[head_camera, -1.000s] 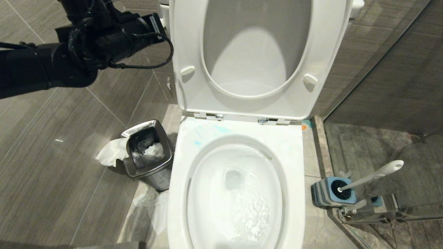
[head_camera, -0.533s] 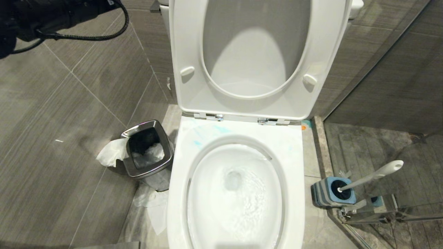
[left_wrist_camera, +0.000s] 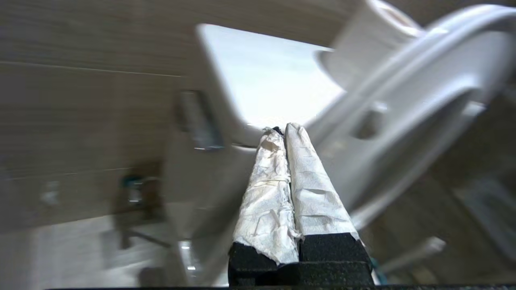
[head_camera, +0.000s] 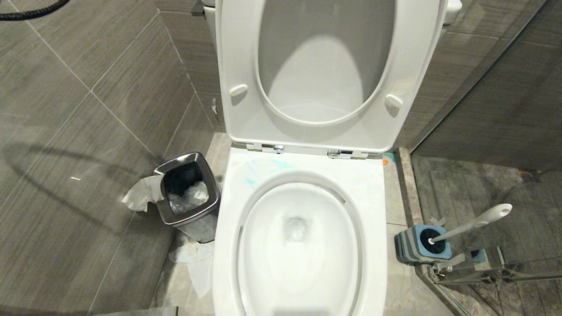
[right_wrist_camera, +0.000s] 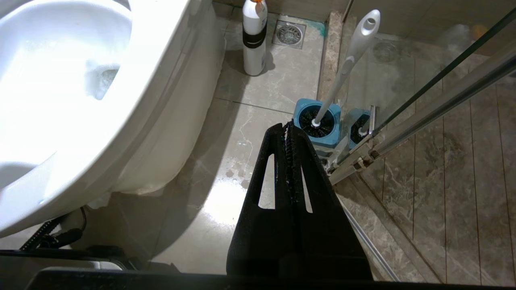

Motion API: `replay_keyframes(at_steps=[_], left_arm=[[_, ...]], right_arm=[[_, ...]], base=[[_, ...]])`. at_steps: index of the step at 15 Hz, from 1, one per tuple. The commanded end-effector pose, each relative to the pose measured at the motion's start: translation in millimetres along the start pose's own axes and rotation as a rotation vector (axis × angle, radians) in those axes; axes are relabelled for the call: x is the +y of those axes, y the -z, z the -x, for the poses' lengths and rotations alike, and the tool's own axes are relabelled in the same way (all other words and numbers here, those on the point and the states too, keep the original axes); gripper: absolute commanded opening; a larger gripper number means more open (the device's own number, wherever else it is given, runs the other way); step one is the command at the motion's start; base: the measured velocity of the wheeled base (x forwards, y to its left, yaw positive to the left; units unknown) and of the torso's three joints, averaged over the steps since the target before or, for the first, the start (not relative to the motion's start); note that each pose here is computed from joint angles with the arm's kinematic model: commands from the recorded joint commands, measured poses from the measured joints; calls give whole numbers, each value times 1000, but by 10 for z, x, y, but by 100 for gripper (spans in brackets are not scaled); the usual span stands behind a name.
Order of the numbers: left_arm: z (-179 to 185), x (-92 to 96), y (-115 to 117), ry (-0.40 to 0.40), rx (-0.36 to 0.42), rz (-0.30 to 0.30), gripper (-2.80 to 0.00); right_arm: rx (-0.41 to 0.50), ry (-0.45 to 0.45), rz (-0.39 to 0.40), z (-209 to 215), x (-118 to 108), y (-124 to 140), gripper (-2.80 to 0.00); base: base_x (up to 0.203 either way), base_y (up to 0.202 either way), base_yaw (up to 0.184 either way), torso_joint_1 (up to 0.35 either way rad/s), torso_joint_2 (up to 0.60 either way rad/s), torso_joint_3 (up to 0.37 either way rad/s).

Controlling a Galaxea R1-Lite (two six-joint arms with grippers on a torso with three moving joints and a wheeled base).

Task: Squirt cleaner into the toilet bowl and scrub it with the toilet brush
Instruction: Close the toilet lid

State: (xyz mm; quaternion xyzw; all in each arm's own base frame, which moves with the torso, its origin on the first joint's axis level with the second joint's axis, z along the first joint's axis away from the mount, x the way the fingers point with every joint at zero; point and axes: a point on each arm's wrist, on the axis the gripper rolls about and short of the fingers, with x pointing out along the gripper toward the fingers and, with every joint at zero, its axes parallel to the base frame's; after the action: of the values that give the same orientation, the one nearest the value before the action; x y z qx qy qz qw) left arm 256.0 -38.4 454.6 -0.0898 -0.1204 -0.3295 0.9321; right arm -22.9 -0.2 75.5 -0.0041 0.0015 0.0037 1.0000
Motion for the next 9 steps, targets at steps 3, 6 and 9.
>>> replay_keyframes(at_steps=[3, 6, 9], left_arm=[[-18, -274, 46, 170, 93, 78, -280], [46, -261, 48, 140, 115, 101, -280], [77, -245, 19, 143, 128, 142, -280]], right_arm=[[2, 0, 1, -1, 0, 0, -280], [1, -1, 1, -1, 0, 0, -280], [2, 0, 1, -1, 0, 0, -280]], base=[[0, 0, 0, 0, 0, 0], [0, 0, 0, 0, 0, 0], [0, 0, 0, 0, 0, 0]])
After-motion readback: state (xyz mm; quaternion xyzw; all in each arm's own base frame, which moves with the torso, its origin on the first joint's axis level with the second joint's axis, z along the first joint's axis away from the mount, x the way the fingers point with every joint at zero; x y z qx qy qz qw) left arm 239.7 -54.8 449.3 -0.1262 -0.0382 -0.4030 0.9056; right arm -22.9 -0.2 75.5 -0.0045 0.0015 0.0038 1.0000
